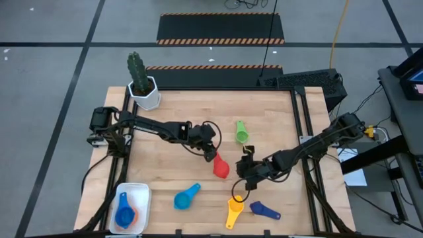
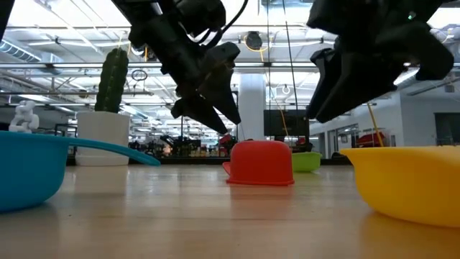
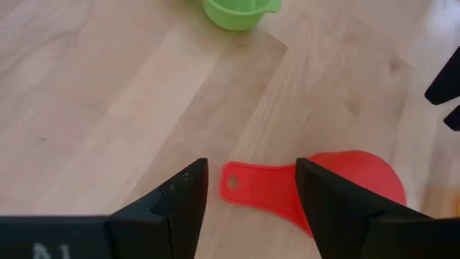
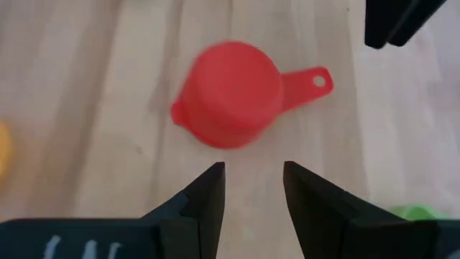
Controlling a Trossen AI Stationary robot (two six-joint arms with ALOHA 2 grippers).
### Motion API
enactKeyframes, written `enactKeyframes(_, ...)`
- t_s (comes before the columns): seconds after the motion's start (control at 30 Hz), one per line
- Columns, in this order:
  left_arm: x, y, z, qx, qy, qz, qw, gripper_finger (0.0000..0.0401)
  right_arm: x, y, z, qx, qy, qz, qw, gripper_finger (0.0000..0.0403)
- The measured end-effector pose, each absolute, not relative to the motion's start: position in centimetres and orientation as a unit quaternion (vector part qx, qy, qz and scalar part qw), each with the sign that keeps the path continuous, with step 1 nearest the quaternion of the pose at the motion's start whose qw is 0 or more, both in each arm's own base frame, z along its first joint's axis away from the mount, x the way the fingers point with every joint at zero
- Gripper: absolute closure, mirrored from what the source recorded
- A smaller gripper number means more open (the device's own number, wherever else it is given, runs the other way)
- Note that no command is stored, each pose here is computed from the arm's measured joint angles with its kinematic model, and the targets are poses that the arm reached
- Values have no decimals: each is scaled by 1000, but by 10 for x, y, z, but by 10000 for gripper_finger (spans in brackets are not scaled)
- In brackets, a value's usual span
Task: Nest measuring cups in basket
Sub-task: Stack the red measuring cup on top of the blue measuring cup into the white bin
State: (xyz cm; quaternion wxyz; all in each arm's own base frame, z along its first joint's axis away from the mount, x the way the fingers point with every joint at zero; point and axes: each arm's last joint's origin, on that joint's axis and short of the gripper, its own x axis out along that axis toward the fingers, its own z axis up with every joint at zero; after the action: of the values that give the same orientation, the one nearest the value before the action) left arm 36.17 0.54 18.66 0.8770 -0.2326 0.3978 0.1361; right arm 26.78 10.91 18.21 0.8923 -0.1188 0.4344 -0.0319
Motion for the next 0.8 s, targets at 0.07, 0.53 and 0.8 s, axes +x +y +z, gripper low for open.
enactKeyframes(0.07, 362, 6, 187, -230, 397, 139, 878, 174, 268, 104, 181, -134, 446, -33, 884, 266)
enactKeyframes(0.53, 358, 37, 176, -278, 430, 137, 848, 58, 271, 84, 178, -156, 480, -7, 863, 266)
enactKeyframes(0.8, 365, 34, 152, -327, 454, 116, 821, 80, 272, 84, 178, -153, 477, -7, 865, 266)
